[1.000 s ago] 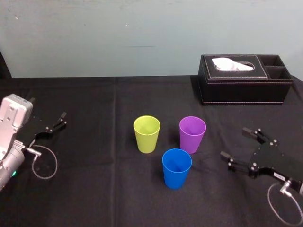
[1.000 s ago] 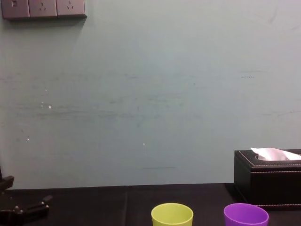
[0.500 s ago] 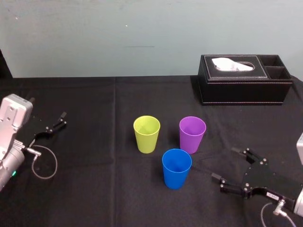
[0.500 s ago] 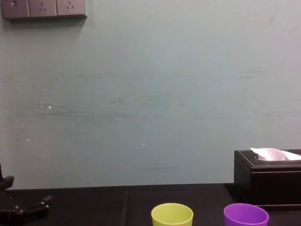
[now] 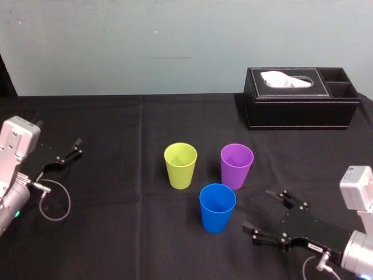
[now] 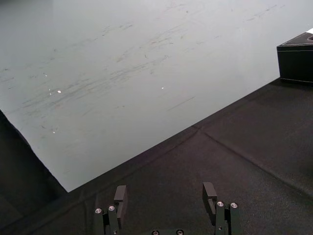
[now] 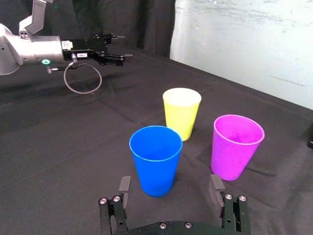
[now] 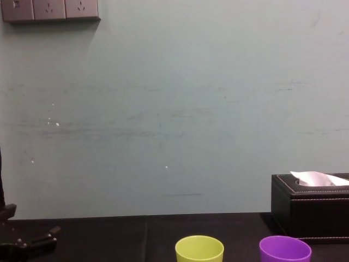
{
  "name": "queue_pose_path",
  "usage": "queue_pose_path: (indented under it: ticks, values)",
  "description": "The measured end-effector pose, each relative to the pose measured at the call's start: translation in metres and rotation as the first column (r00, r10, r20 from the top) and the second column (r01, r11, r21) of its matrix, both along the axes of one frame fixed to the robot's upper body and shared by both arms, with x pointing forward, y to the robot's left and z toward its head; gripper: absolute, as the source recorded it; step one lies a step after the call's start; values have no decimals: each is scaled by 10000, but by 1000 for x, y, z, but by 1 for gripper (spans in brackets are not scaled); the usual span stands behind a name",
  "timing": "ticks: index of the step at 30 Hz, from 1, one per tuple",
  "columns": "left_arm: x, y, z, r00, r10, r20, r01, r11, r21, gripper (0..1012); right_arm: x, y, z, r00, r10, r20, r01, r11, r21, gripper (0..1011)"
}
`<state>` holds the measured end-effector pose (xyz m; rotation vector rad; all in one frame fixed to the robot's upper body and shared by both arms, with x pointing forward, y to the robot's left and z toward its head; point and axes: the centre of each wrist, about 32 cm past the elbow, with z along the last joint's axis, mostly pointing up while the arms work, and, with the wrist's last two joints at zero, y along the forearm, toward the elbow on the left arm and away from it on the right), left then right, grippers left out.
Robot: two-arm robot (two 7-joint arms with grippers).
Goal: Stack the three plastic cups sequentially using one hand.
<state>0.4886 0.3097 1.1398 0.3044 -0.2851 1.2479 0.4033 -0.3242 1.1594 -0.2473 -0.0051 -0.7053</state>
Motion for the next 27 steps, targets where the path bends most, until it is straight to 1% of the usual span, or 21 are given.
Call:
queue_pose_path:
  ticks: [15, 27]
  values:
    - [0, 0, 0, 10000, 0, 0, 0, 10000, 0, 1010, 7, 14, -7, 9995, 205, -221, -202, 9997, 131, 1003]
    - [0, 0, 0, 10000, 1, 0, -1, 10000, 0, 1010, 12, 22, -10, 9992, 316, -243, -311, 9993, 186, 1003]
